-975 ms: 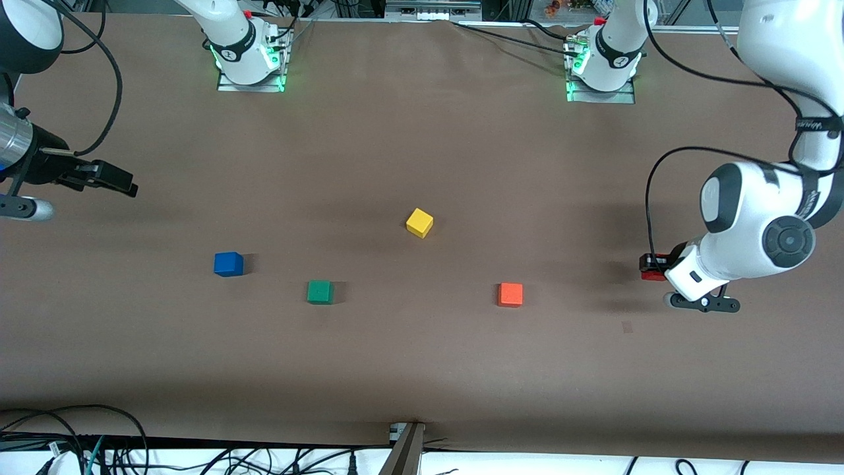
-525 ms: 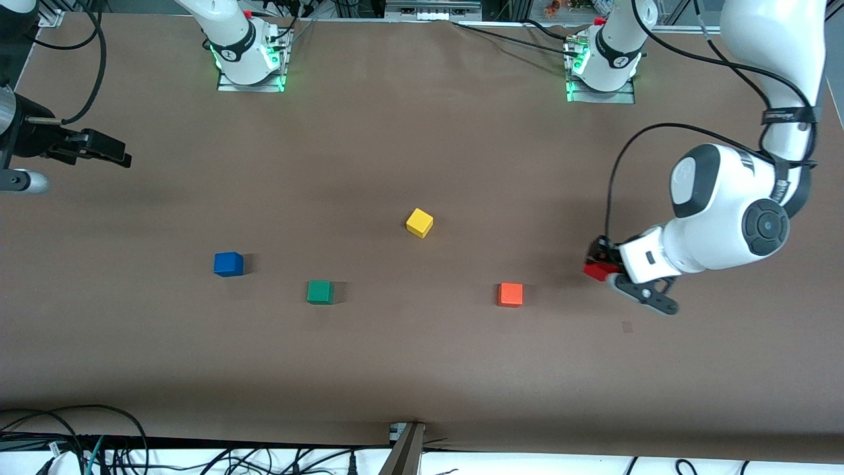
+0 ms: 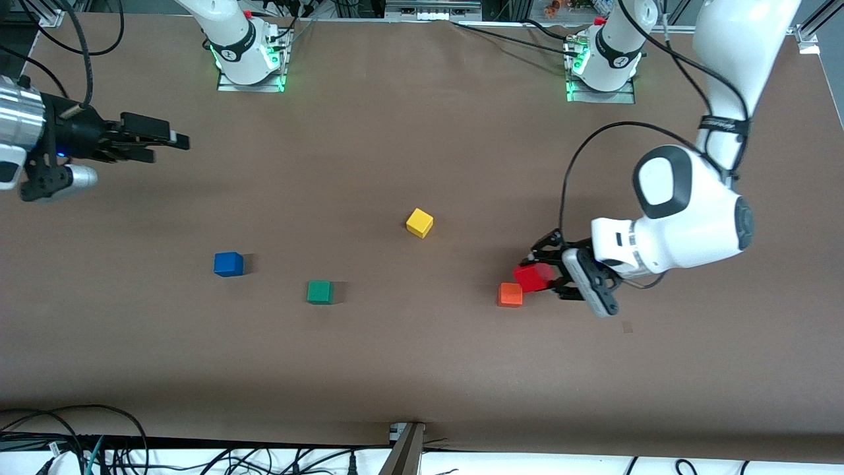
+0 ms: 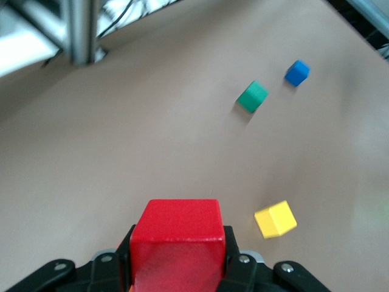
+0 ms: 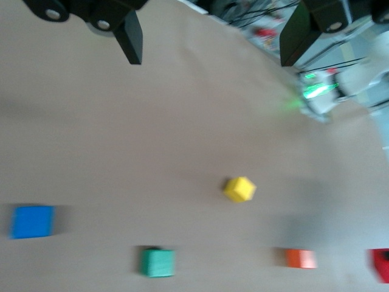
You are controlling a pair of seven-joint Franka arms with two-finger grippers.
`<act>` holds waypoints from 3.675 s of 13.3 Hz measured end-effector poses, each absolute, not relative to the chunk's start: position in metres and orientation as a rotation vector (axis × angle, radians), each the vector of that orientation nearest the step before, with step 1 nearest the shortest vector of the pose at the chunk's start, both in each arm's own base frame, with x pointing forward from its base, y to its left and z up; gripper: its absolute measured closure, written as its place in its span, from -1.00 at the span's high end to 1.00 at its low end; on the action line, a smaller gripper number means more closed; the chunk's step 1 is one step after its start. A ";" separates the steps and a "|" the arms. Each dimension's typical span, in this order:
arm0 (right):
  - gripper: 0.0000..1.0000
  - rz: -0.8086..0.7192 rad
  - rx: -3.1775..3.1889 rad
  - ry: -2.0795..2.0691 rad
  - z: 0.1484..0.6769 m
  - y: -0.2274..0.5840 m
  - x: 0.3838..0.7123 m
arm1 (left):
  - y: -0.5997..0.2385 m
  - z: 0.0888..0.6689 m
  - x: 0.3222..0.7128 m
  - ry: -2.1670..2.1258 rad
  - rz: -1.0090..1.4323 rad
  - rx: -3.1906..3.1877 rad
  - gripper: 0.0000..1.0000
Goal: Pass red block to right arm, stack on blue
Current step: 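Carry the red cube toward the right gripper while the right gripper approaches, then close the right gripper on the red cube held by the left gripper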
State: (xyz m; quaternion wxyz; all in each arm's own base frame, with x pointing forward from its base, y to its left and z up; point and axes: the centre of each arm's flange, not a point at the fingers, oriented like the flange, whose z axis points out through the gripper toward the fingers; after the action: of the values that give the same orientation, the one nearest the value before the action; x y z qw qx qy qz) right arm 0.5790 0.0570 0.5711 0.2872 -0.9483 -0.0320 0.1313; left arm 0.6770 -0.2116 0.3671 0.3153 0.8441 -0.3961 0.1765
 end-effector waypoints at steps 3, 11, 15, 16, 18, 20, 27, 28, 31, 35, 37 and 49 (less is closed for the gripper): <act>1.00 0.385 -2.314 -0.031 0.548 0.060 0.597 | -0.266 0.356 0.668 -1.124 0.620 2.057 0.12; 1.00 0.501 -1.776 -0.006 0.453 0.067 0.637 | -0.348 0.351 0.643 -1.201 0.913 1.685 0.12; 1.00 0.487 -1.678 -0.012 0.427 0.073 0.645 | -0.375 0.352 0.633 -1.079 1.027 1.578 0.12; 1.00 0.479 -1.655 -0.017 0.416 0.074 0.647 | -0.383 0.353 0.629 -1.059 1.051 1.554 0.12; 1.00 0.465 -1.601 -0.018 0.392 0.077 0.651 | -0.393 0.355 0.624 -1.050 1.085 1.523 0.12; 1.00 0.454 -1.550 -0.012 0.371 0.082 0.655 | -0.402 0.367 0.624 -1.043 1.112 1.494 0.12; 1.00 0.402 -1.472 0.082 0.333 0.137 0.671 | -0.473 0.370 0.577 -0.996 1.102 1.553 0.12; 1.00 0.384 -1.475 0.098 0.332 0.150 0.673 | -0.485 0.369 0.566 -1.001 1.095 1.566 0.12; 1.00 0.339 -1.485 0.142 0.331 0.186 0.677 | -0.489 0.368 0.563 -1.005 1.094 1.576 0.12; 1.00 0.327 -1.493 0.154 0.330 0.200 0.677 | -0.484 0.368 0.568 -1.003 1.103 1.582 0.12; 1.00 0.327 -1.493 0.154 0.330 0.200 0.677 | -0.484 0.368 0.568 -1.003 1.104 1.582 0.12; 1.00 0.451 -1.530 0.102 0.325 0.191 0.658 | -0.486 0.385 0.576 -0.970 1.146 1.555 0.12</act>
State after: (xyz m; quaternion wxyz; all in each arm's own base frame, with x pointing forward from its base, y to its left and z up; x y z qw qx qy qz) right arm 0.6583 0.1912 0.3249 0.6973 -0.6862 0.0456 0.2021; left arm 0.5756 -0.4862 0.3848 0.4706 0.6348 -0.3960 0.4678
